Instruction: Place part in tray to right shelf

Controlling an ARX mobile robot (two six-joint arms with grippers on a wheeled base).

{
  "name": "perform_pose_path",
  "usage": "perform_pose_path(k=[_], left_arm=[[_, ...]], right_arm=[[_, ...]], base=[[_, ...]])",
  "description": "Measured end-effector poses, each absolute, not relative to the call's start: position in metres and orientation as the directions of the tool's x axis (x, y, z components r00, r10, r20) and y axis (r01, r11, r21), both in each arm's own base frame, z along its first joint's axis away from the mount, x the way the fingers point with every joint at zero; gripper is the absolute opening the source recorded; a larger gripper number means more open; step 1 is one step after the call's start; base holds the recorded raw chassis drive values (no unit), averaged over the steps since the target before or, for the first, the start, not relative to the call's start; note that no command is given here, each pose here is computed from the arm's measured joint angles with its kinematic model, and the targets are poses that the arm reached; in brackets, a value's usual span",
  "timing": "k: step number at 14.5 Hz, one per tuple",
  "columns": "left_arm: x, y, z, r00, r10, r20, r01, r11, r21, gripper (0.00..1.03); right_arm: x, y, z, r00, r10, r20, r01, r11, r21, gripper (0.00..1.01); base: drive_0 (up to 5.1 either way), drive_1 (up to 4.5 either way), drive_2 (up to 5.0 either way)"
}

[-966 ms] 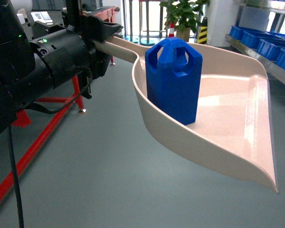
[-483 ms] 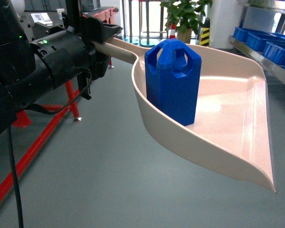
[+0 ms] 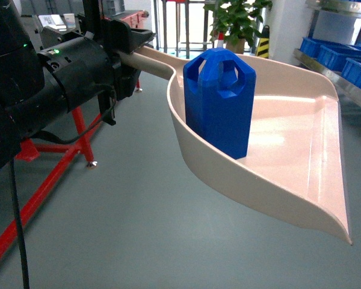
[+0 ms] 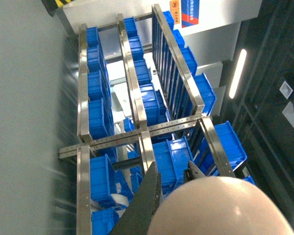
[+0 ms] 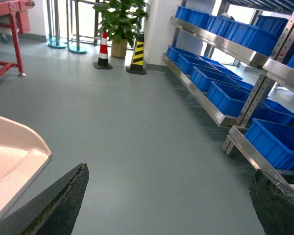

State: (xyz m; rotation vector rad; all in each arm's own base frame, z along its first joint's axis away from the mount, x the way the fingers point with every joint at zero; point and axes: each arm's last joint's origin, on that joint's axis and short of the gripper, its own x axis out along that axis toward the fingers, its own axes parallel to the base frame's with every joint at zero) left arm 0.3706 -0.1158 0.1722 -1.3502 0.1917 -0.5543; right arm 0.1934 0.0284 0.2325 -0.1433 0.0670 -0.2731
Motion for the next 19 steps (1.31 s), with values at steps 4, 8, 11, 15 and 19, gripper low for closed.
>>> perform_pose_path(k=[4, 8, 11, 15, 19], left_arm=[[0.3707, -0.1155, 0.1719, 0.858, -0.481, 0.18, 0.265, 0.115, -0.957, 0.12], [0.3706, -0.1154, 0.1722, 0.858, -0.481, 0.182, 0.267, 0.114, -0.957, 0.12], [0.3706, -0.1155, 0.172, 0.858, -0.481, 0.18, 0.265, 0.115, -0.957, 0.12], [0.3707, -0.1153, 0.1722, 0.858, -0.481, 0.181, 0.266, 0.114, -0.957, 0.12], [0.3707, -0.1153, 0.1722, 0.858, -0.48, 0.181, 0.266, 0.115, -0.957, 0.12]], right_arm=[[0.1934, 0.0284, 0.232, 0.961, -0.273, -0.051, 0.263, 0.953, -0.152, 0.98], [0.1936, 0.0285, 0.2324, 0.961, -0.273, -0.047, 0.264, 0.953, -0.15, 0.98], [0.1936, 0.0285, 0.2321, 0.961, -0.273, -0.049, 0.263, 0.953, -0.151, 0.98], [0.1934, 0.0286, 0.2326, 0.962, -0.271, -0.046, 0.261, 0.954, -0.15, 0.98], [0.1934, 0.0285, 0.2321, 0.961, -0.273, -0.051, 0.263, 0.953, -0.152, 0.98]], base=[[0.0, 4.35, -4.3], [0.1, 4.42, -4.2], [0.1, 4.39, -4.3], [0.0, 4.36, -4.3], [0.1, 4.39, -4.3]])
